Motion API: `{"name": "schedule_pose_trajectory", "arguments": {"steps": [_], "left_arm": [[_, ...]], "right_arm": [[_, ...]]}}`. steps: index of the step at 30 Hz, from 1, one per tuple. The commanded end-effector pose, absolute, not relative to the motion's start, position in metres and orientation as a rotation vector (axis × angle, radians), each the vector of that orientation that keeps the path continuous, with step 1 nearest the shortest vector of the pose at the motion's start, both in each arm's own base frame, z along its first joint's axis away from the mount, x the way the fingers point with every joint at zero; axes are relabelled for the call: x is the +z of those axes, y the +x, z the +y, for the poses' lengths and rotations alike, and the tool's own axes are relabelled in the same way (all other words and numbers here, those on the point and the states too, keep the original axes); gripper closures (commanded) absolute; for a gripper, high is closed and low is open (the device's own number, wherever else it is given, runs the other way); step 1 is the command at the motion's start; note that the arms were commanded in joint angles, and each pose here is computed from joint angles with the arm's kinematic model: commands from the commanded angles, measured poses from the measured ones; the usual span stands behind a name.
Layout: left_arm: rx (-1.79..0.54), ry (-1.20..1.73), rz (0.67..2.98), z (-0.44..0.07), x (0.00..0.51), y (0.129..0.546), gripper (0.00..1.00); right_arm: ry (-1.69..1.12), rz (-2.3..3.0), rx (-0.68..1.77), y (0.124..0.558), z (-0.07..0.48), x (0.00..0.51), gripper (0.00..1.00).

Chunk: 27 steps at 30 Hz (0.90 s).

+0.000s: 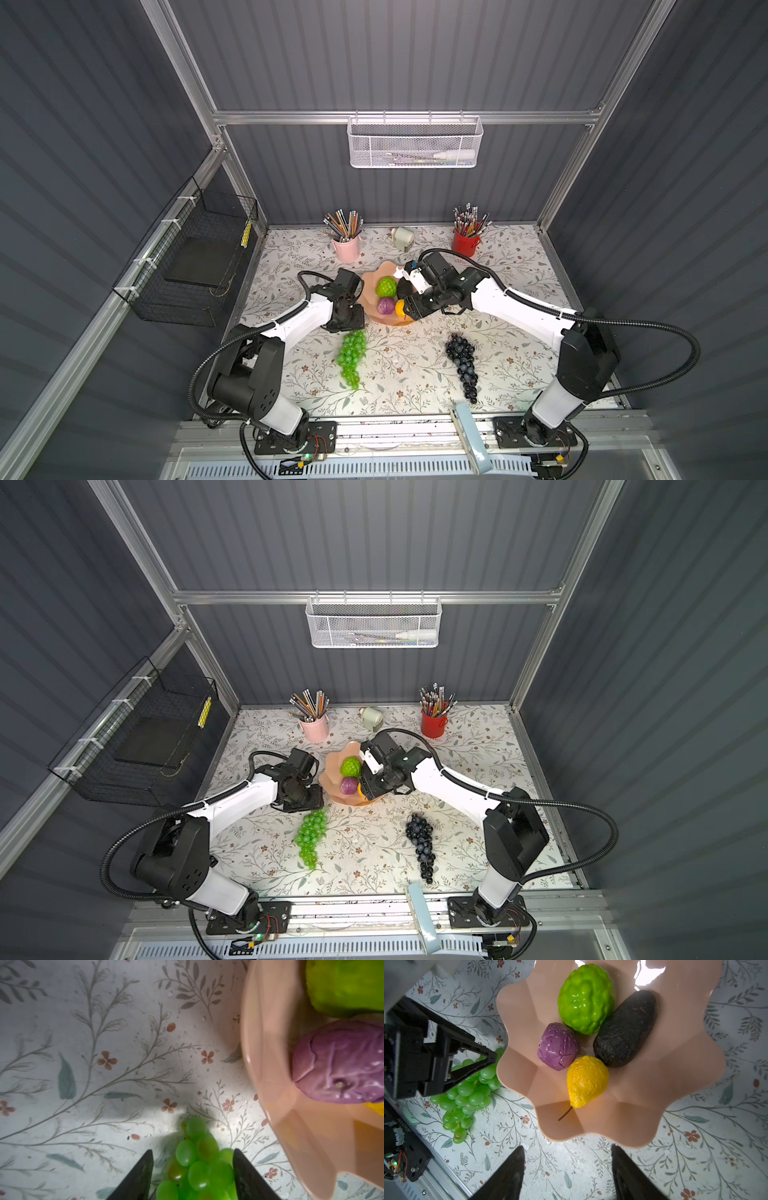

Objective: Place and organize the fake fruits in the fruit bowl
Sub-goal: 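Lower the left gripper onto the green grapes stem and close it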

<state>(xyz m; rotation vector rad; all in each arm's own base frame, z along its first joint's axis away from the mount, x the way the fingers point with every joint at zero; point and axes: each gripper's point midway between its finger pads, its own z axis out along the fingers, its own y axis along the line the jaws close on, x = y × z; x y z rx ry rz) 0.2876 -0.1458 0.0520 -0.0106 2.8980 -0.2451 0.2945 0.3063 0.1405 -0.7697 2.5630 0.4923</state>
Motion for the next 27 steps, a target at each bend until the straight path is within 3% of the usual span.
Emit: {"name": "schedule_pose_trajectory", "arguments": {"steps": [1,8,19,27], "left_arm": [[-0.322,0.028,2.918,-0.154,0.041,0.283,0.39],[-0.414,0.018,2.910,-0.164,0.034,0.283,0.46],[-0.472,0.022,2.843,-0.165,0.056,0.279,0.75],[-0.506,0.033,2.765,-0.164,0.078,0.277,0.78]], "right_arm": [[-0.777,2.577,0.474,0.291,0.308,0.139,0.33],[-0.792,2.581,0.470,0.288,0.310,0.135,0.33],[-0.804,2.588,0.468,0.285,0.314,0.129,0.33],[-0.822,2.583,0.451,0.285,0.314,0.128,0.33]]}}
